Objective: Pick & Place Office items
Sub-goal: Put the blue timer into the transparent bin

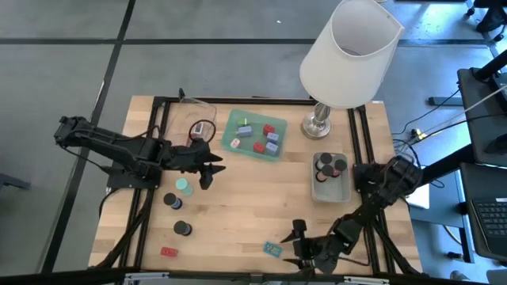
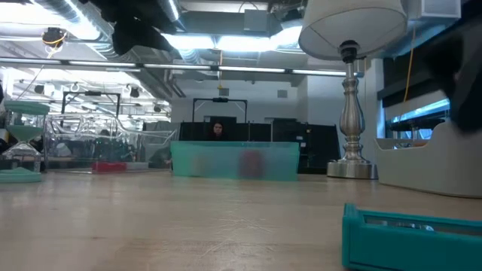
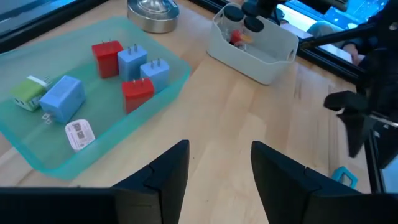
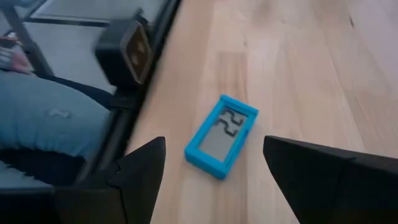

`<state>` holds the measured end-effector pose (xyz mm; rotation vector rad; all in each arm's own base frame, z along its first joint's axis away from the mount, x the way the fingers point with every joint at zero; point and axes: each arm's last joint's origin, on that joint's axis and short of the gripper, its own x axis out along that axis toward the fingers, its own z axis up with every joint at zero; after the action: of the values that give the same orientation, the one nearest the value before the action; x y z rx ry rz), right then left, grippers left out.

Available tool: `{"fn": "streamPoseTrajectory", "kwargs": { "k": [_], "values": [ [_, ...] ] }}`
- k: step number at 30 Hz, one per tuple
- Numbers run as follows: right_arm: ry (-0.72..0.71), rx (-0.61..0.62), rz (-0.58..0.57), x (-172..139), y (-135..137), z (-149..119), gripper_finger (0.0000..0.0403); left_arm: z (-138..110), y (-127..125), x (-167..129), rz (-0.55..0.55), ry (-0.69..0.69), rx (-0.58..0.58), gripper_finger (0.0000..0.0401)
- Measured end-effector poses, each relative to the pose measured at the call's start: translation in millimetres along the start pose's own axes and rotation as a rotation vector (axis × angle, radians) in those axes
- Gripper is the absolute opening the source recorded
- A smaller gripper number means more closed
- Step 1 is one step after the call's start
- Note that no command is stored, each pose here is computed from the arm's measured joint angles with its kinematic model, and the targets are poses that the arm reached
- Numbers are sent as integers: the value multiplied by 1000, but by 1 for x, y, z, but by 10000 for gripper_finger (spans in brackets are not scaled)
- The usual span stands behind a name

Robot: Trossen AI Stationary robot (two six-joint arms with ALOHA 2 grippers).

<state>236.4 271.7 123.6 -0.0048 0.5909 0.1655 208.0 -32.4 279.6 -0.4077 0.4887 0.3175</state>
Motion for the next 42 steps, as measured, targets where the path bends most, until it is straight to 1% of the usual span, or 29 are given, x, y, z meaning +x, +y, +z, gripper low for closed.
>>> {"fn": "streamPoseTrajectory", "kwargs": {
  "k": [2,7,11,17,22,25,29,34,40,42],
  "values": [
    [-1,14,-6,6,-1,-4,276,-1,-1,-1,-2,0,5,169],
    [-71,75,39,21,3,-5,276,-2,-2,-1,-2,6,10,169],
    [-54,56,19,32,5,-13,276,-2,-2,-1,1,8,29,167],
    [-72,36,-34,38,5,-14,276,-2,-1,-1,8,4,37,166],
    [-80,65,-48,39,4,-13,278,-2,-1,-1,8,4,38,165],
    [-69,87,-57,39,2,-14,290,-2,-1,-1,8,4,38,166],
    [-51,129,-70,40,-1,-15,316,-2,-1,-1,8,5,38,164],
    [-52,132,-78,40,-1,-15,345,-3,-1,-1,13,14,56,163],
    [-17,132,-98,47,-6,-23,352,-6,1,0,26,35,88,163],
    [-16,147,-89,49,-8,-21,351,-9,2,1,31,45,92,161]
  ]
}}
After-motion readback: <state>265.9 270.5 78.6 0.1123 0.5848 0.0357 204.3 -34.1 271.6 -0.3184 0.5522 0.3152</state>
